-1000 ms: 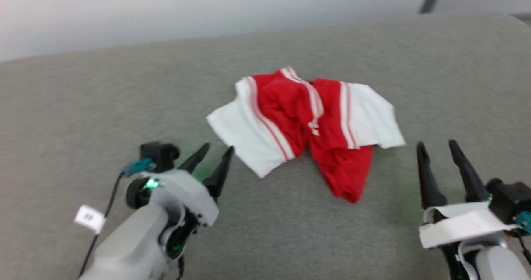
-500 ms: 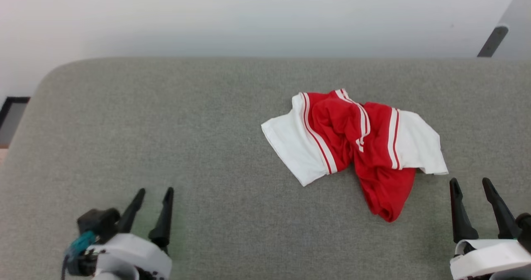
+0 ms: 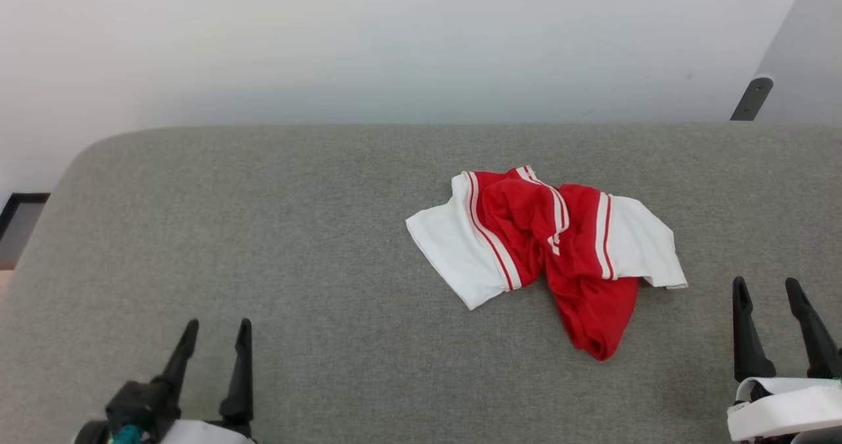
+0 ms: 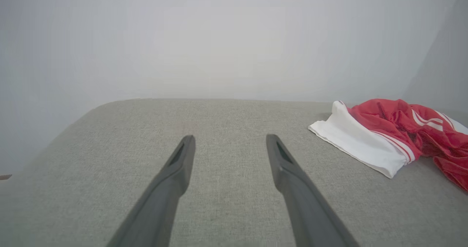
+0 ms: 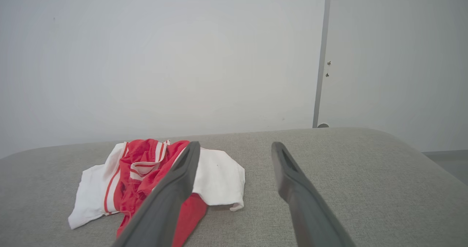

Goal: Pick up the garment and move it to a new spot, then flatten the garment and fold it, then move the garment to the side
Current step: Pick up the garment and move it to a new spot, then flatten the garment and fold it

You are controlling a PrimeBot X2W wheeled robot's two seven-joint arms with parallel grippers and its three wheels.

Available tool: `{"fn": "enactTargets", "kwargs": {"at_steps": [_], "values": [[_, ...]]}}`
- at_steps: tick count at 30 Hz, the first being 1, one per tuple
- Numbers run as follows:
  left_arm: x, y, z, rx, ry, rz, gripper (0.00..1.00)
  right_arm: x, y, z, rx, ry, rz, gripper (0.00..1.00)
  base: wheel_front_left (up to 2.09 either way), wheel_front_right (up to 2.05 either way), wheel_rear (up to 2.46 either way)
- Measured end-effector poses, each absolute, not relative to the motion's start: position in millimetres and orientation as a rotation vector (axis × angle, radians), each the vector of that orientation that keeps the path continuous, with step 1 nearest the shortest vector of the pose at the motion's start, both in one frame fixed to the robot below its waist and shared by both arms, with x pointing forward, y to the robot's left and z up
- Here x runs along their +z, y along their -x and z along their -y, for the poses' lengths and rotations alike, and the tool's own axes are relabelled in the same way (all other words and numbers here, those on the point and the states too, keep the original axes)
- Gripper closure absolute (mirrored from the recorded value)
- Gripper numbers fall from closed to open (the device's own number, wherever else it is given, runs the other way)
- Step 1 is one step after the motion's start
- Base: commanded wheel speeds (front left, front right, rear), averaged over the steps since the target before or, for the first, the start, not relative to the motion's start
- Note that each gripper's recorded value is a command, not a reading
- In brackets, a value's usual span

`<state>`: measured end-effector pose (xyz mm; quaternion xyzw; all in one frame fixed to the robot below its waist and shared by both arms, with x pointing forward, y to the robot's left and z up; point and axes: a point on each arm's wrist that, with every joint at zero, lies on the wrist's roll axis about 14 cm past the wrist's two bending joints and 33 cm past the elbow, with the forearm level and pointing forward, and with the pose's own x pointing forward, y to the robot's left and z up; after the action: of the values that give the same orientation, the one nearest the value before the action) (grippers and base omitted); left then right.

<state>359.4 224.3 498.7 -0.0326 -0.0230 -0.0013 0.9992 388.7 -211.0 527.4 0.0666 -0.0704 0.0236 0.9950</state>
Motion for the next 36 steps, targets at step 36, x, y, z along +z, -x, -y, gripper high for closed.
{"fn": "enactTargets", "kwargs": {"at_steps": [36], "values": [[451, -502, -117, -0.407, 0.043, -0.692, 0.00, 510, -394, 232, -0.079, -0.212, 0.111, 0.00, 0.00, 0.00, 0.00]]}}
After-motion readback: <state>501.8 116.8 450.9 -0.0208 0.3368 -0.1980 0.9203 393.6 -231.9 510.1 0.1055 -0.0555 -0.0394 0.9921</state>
